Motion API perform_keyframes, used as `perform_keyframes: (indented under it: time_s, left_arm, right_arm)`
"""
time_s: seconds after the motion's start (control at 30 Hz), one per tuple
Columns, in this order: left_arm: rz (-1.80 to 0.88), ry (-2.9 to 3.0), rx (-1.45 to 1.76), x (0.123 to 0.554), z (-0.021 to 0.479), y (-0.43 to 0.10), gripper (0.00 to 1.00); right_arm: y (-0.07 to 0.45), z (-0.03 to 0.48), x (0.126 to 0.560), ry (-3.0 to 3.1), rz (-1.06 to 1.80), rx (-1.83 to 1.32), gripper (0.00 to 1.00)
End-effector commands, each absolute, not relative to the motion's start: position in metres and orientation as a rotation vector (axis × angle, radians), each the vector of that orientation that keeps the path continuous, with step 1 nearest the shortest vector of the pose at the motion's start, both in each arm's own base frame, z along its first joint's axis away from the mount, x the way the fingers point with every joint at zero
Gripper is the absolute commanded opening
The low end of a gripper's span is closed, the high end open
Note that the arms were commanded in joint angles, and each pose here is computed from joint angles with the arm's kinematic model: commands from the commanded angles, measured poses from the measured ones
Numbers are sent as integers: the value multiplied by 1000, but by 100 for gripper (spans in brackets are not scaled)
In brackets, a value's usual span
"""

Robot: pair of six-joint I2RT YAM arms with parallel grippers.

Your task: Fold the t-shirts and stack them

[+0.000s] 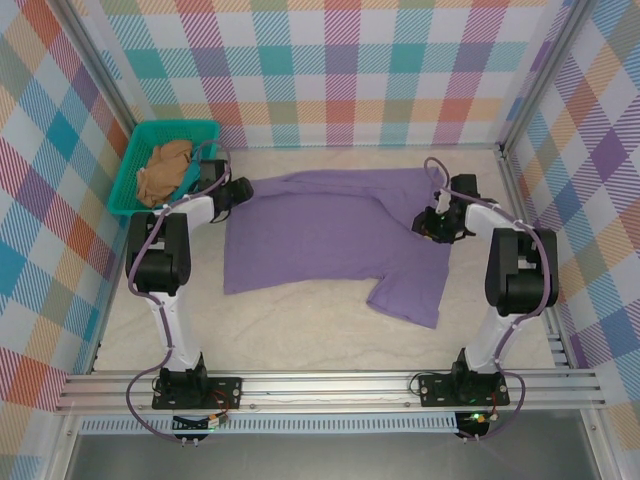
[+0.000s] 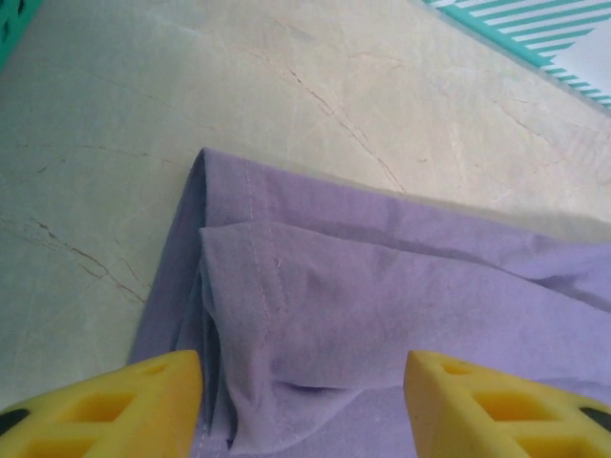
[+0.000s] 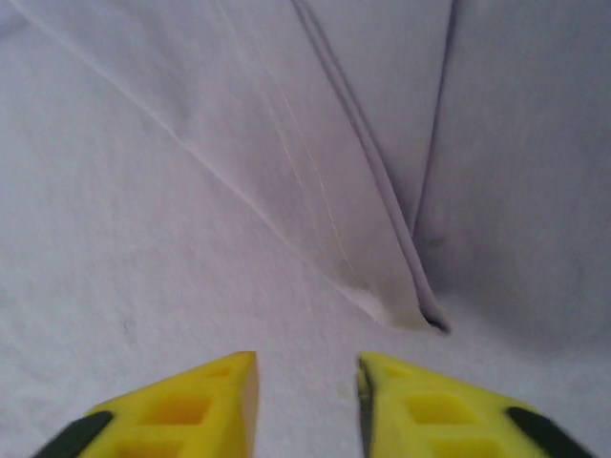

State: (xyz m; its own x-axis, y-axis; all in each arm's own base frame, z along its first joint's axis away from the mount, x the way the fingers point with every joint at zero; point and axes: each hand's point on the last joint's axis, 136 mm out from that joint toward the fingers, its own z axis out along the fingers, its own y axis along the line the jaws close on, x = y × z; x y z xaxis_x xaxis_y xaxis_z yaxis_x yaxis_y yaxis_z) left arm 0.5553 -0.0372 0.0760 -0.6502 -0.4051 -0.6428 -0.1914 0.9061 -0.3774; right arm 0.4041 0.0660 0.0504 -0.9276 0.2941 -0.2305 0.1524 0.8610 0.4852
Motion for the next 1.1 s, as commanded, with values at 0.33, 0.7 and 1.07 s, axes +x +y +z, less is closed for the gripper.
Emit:
perform_keyframes:
  time_s: [0.33, 0.7, 1.07]
  left_arm:
    - [-511, 2077, -258, 553, 216, -58, 98]
    - [-458, 2058, -209, 468, 292, -60, 100]
    - [-439, 2203, -283, 396, 270, -57, 100]
  right_arm:
    - [79, 87, 392, 2770, 774, 286, 47]
    - [79, 114, 502, 2649, 745, 114, 45]
    - [87, 73, 561, 2671, 823, 74, 41]
